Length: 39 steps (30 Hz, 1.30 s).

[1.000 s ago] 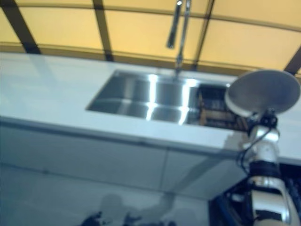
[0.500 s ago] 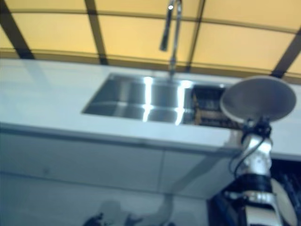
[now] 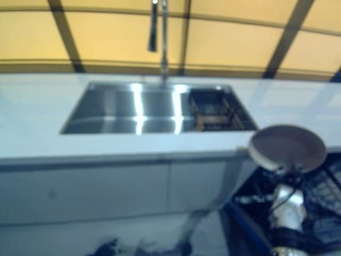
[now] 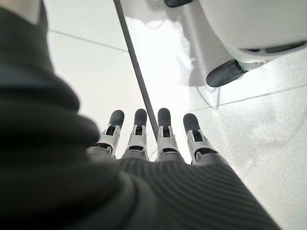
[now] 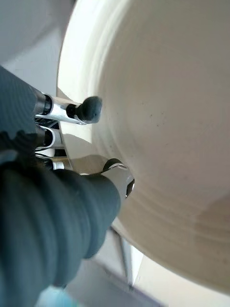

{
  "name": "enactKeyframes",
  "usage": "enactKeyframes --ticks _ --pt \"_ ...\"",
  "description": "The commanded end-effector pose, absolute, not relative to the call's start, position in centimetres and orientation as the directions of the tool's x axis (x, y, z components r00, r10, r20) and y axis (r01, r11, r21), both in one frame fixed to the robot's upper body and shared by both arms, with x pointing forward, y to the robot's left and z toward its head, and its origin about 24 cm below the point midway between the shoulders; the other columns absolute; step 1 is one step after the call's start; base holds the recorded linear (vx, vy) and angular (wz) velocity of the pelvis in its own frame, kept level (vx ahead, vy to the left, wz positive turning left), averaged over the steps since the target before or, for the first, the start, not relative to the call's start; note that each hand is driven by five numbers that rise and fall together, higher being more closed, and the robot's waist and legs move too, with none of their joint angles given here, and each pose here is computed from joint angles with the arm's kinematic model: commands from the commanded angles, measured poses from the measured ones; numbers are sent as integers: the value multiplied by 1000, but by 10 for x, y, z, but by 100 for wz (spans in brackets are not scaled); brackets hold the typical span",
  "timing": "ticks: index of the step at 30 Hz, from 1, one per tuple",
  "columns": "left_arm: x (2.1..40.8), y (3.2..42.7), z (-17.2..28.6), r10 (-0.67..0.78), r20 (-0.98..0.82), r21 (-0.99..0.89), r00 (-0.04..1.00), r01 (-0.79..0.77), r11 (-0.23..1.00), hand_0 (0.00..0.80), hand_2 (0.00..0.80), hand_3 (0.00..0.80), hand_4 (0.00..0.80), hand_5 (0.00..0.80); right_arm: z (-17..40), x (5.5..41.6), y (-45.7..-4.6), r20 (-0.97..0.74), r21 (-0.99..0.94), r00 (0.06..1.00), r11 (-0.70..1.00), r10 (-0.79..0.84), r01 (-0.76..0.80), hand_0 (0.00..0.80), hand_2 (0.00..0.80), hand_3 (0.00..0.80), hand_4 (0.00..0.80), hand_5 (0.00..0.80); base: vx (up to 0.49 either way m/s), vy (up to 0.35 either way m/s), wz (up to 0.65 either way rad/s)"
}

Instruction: Take plates into dishwasher

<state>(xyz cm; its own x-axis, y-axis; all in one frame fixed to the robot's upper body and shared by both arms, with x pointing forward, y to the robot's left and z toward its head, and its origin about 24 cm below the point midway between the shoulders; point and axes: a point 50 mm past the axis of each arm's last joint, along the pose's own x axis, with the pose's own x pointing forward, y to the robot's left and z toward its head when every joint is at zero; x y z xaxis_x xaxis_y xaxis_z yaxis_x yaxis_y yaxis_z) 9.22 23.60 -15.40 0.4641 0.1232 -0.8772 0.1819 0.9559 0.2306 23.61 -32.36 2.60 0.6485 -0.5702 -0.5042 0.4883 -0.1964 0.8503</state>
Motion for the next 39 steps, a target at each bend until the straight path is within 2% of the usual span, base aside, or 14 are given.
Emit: enactKeyframes --ticks 1,7,8,12,20,22,24,29,34,39 --pt "117 255 -143 191 -832 310 520 150 939 0 0 0 0 0 80 251 -334 -264 953 733 -52 -627 299 800 800 800 800 800 -98 109 -40" --pt "113 262 -143 204 -841 324 502 165 931 0 0 0 0 0 70 245 -333 -279 906 710 68 -647 418 800 800 800 800 800 -80 70 -14" --pt "114 264 -142 206 -841 327 500 167 930 0 0 0 0 0 64 243 -337 -285 845 697 172 -658 507 800 800 800 800 800 -82 42 -23" --pt "121 267 -139 205 -832 331 516 164 929 0 0 0 0 0 49 229 -360 -293 615 630 363 -719 700 800 800 800 800 800 -77 10 -30" --pt "124 273 -135 208 -825 350 525 187 918 0 0 0 0 0 52 207 -403 -229 192 541 507 -809 840 800 800 800 800 800 -15 -61 -32" --pt "124 275 -134 212 -823 355 526 186 916 0 0 0 0 0 54 205 -409 -211 119 532 519 -820 847 800 800 800 800 800 10 -93 -6" --pt "123 279 -132 225 -820 368 526 184 911 0 0 0 0 0 60 203 -418 -183 -46 514 530 -838 847 800 800 800 800 800 29 -152 -20" --pt "125 290 -127 253 -811 392 528 168 905 0 0 0 0 0 70 199 -434 -161 -241 497 522 -853 818 800 800 800 800 800 37 -154 -32" --pt "127 292 -125 258 -807 398 531 167 902 0 0 0 0 0 90 196 -451 -77 -548 498 454 -863 702 800 800 800 800 800 53 -196 -11" --pt "127 286 -126 221 -811 376 542 194 906 0 0 0 0 0 105 199 -456 -58 -671 525 423 -849 609 800 800 800 800 800 81 -203 5"
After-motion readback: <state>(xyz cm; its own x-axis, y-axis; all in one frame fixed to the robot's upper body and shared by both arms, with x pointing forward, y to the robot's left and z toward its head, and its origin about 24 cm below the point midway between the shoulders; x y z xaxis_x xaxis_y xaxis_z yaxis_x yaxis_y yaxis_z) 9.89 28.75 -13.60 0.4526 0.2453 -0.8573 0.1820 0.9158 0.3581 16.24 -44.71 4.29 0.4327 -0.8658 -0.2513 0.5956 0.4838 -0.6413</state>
